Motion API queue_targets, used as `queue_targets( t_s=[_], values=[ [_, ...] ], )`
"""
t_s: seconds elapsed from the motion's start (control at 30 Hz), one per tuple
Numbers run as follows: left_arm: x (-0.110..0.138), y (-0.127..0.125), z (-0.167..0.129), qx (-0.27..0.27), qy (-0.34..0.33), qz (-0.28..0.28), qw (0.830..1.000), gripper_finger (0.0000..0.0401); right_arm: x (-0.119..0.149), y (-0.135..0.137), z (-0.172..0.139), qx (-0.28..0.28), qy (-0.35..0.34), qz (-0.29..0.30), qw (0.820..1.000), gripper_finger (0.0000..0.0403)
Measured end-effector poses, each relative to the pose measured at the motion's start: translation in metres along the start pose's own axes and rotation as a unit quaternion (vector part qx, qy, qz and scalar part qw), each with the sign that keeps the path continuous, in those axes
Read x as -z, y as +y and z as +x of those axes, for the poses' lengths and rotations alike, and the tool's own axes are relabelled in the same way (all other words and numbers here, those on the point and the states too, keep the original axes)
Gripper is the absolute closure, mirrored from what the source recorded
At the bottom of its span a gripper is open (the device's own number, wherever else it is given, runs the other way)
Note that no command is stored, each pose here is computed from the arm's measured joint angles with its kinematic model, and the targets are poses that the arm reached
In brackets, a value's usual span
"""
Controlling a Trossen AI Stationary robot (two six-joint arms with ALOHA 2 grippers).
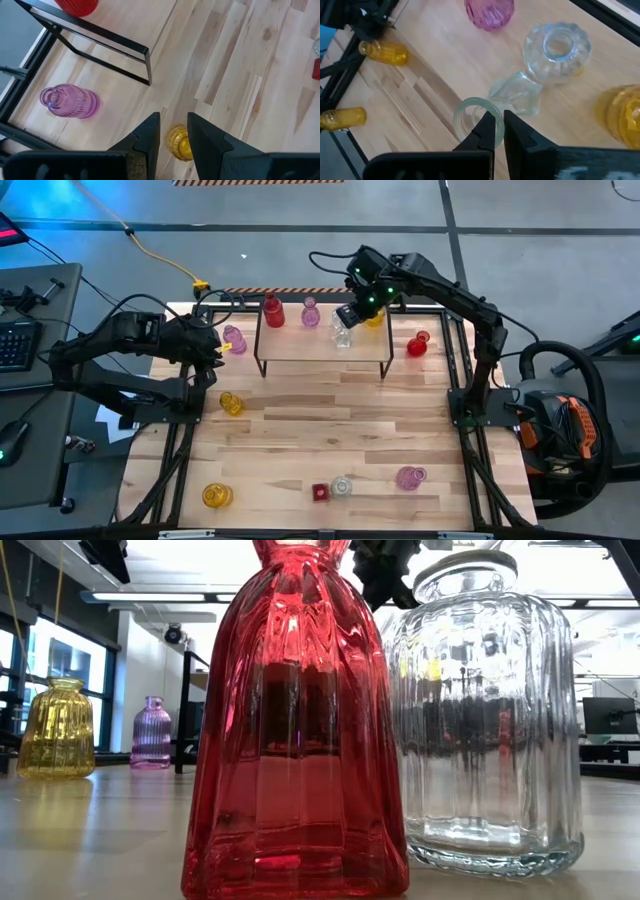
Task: Sort vases onto shelf
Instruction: Put the top transparent vase on the shelf aligned with the other transparent vase
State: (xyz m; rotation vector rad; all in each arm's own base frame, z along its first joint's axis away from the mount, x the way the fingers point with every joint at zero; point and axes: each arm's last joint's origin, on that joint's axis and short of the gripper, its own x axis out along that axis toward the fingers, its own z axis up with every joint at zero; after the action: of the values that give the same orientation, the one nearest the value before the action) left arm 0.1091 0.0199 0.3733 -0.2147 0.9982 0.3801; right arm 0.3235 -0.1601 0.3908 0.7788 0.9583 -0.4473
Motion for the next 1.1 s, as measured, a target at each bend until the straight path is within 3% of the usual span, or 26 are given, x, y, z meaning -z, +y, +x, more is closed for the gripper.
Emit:
queue_targets(
  t_s=[0.5,1.1],
  values=[
    [0.0,0.0,0.0,0.0,0.0,0.001,1.0,0.0311,-0.0041,-0.0039,-0.0005,0.029,-0.025,0.004,0.999,0.0403],
    [0.0,0.0,0.0,0.0,0.0,0.002,1.0,0.0311,-0.0044,-0.0047,-0.0008,0.022,-0.022,0.016,0.999,0.0402]
  ],
)
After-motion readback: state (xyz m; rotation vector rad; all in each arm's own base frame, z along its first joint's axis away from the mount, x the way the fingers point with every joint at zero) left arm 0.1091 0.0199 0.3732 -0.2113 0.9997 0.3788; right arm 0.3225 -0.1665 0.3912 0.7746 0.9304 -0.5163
